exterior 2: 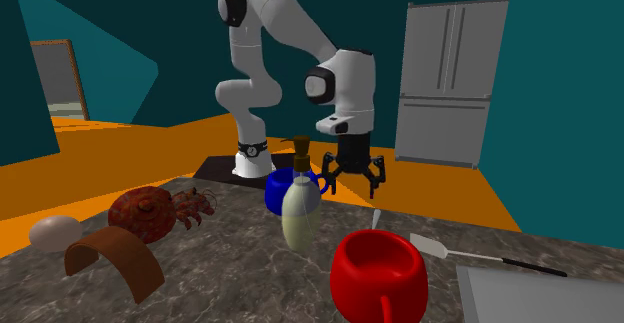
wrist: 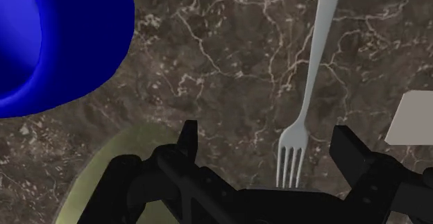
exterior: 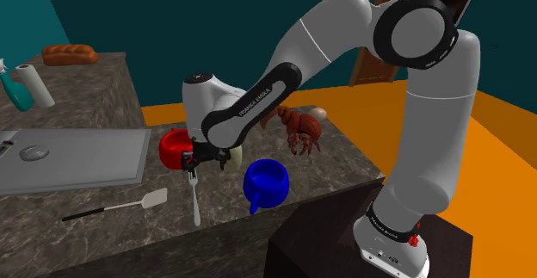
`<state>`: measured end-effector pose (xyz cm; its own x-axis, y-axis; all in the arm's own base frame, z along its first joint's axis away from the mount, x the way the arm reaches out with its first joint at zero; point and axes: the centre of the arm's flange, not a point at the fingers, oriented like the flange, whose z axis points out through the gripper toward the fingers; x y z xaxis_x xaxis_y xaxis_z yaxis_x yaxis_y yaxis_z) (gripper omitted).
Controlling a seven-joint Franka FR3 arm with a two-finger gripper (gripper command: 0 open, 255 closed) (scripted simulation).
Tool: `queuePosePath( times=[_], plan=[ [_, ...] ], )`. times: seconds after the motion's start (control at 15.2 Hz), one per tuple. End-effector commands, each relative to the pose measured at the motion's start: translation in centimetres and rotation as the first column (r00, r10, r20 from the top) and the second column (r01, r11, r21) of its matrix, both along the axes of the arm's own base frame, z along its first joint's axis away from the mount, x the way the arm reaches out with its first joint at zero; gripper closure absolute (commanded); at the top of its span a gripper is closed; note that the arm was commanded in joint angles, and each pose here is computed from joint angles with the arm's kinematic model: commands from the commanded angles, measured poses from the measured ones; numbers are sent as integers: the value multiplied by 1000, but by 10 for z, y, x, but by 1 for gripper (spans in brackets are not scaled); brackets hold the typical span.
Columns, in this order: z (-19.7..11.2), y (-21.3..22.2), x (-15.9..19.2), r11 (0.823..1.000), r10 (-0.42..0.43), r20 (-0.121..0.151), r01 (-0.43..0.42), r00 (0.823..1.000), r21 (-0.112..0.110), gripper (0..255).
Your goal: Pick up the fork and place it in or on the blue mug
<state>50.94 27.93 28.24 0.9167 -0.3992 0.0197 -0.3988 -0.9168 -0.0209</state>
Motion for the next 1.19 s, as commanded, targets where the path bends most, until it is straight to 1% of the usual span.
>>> queuePosePath(
  times=[0.0,0.33,0.79,1.12],
  plan=[
    [-17,8,18,1000,-29,13,29,1000,-7,0],
    [-50,32,60,996,-88,41,89,995,-20,0],
    [-87,31,62,996,-88,41,89,995,-20,0],
    [-90,31,62,996,-88,41,89,995,-20,0]
  ],
)
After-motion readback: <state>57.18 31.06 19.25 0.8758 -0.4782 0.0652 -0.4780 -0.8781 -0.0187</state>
